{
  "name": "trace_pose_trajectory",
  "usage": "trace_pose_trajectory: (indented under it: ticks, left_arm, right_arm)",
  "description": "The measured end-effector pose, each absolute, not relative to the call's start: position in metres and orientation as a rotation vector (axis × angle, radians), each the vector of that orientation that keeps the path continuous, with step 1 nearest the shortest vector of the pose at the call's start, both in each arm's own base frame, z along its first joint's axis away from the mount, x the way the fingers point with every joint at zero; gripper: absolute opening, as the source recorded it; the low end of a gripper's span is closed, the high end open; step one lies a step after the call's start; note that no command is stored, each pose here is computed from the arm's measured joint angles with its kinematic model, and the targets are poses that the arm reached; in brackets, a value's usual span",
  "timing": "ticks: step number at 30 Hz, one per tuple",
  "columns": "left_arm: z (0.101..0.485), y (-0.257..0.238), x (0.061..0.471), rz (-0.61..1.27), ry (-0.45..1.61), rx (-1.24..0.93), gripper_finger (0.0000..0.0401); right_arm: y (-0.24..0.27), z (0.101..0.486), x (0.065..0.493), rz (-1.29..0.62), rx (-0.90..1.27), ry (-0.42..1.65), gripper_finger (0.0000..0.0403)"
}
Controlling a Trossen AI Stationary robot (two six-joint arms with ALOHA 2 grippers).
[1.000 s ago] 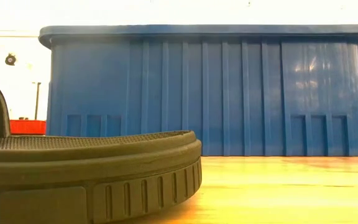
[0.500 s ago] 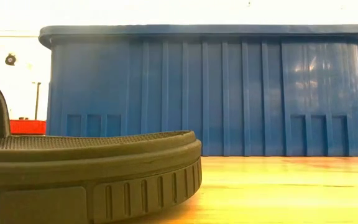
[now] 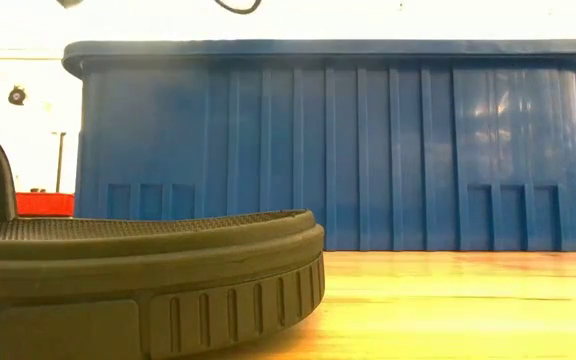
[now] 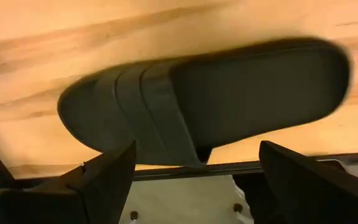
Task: Pick and place slides into bin
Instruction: Put the black slide into the blue bin
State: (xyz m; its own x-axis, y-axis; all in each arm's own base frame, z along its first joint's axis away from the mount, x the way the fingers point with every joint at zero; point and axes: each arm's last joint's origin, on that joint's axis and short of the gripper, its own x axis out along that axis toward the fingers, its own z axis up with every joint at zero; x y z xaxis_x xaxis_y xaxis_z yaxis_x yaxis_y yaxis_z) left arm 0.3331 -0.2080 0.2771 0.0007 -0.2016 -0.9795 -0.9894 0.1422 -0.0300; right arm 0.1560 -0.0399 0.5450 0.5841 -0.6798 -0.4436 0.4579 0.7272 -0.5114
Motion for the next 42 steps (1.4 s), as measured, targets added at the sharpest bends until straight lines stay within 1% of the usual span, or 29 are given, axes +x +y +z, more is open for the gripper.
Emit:
trace_pose_trajectory:
  ticks: [6,10,12,15,20,23,25,27,31,36,37,42]
  left_arm:
    - [0.251,-0.219,0.337,1.104,1.433,-1.232,0.0324]
    - [0.230,-0.221,0.335,1.242,1.483,-1.147,0.0324]
    - [0.219,-0.223,0.333,1.309,1.542,-1.111,0.0324]
    - [0.206,-0.224,0.331,1.375,1.580,-1.069,0.0324]
    - [0.189,-0.225,0.331,1.402,1.605,-1.007,0.0324]
    - [0.188,-0.226,0.331,1.375,1.623,-0.984,0.0309]
    - [0.188,-0.226,0.331,1.358,1.631,-0.974,0.0284]
    - [0.188,-0.226,0.331,1.345,1.635,-0.964,0.0249]
    - [0.193,-0.224,0.330,1.287,1.650,-0.923,0.0153]
    - [0.202,-0.223,0.328,1.164,1.684,-0.859,0.0026]
    - [0.207,-0.222,0.327,1.128,1.682,-0.845,0.0015]
    - [0.240,-0.215,0.322,0.882,1.619,-0.753,0.0006]
  right_arm:
    - [-0.040,0.545,0.156,-0.681,-0.361,0.666,0.0054]
    - [-0.040,0.545,0.156,-0.680,-0.366,0.668,0.0054]
    - [-0.040,0.545,0.156,-0.679,-0.368,0.669,0.0054]
    - [-0.040,0.545,0.156,-0.679,-0.369,0.669,0.0054]
    - [-0.040,0.545,0.156,-0.679,-0.368,0.669,0.0054]
    - [-0.040,0.545,0.156,-0.679,-0.369,0.669,0.0054]
    - [-0.040,0.545,0.156,-0.679,-0.368,0.669,0.0054]
    - [-0.040,0.545,0.156,-0.679,-0.368,0.669,0.0054]
    - [-0.040,0.545,0.156,-0.680,-0.364,0.668,0.0054]
    - [-0.040,0.545,0.156,-0.680,-0.364,0.669,0.0054]
    - [-0.040,0.544,0.156,-0.680,-0.364,0.669,0.0054]
    - [-0.040,0.545,0.157,-0.680,-0.364,0.669,0.0054]
